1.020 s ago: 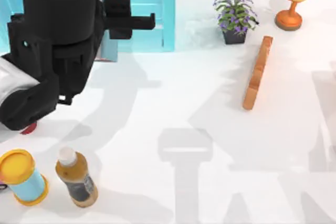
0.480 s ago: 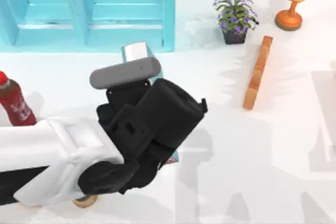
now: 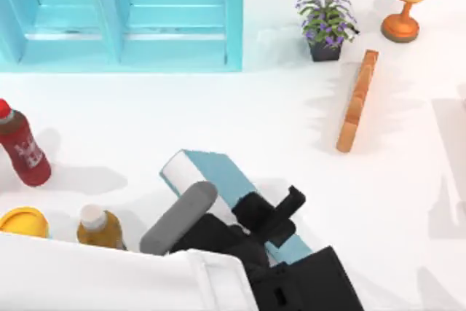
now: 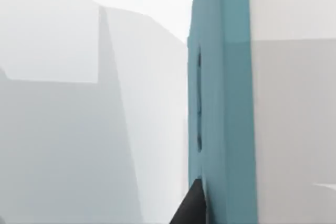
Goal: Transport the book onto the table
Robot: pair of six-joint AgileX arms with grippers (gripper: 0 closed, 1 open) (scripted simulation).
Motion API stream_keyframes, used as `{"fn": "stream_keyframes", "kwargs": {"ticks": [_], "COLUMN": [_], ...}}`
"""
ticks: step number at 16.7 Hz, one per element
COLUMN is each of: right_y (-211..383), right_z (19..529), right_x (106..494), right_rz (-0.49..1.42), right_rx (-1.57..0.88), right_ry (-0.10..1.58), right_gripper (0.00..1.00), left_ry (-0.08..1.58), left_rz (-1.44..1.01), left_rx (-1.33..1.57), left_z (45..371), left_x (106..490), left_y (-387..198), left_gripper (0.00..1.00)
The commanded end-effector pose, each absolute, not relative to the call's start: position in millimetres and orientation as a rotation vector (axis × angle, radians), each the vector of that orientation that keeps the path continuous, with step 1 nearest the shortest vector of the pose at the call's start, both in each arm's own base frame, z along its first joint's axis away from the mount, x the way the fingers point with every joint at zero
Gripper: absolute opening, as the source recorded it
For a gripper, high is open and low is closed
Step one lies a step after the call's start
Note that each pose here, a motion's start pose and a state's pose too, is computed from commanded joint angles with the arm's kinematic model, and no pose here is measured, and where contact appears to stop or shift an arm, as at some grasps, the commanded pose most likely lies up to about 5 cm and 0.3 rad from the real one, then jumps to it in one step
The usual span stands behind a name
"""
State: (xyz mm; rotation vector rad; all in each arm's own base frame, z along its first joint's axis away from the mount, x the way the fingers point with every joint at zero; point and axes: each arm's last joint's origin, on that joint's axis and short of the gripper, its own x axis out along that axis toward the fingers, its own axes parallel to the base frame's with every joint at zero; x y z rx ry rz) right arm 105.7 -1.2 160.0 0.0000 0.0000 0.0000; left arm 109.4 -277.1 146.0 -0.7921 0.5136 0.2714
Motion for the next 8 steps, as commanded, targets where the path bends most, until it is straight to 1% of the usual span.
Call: {"fn": "stream_keyframes", "kwargs": {"ticks": [4, 8], "right_y": [-1.2, -1.2], "right_z": [160.0, 160.0], "right_x": [105.7, 105.7], "right_rz": [0.000, 0.000], "right_rx": [0.000, 0.000], "right_ry": [0.000, 0.000], "right_gripper": [1.00, 1.00], "left_ry": [0.384, 0.277], "left_rz": [0.308, 0.277], "left_rx": [-1.079, -1.326], "left_z": [133.6, 128.5], "left_x": [80.1, 59.0], "left_y": [-298.2, -319.5], "left_gripper": [0.00, 0.00]}}
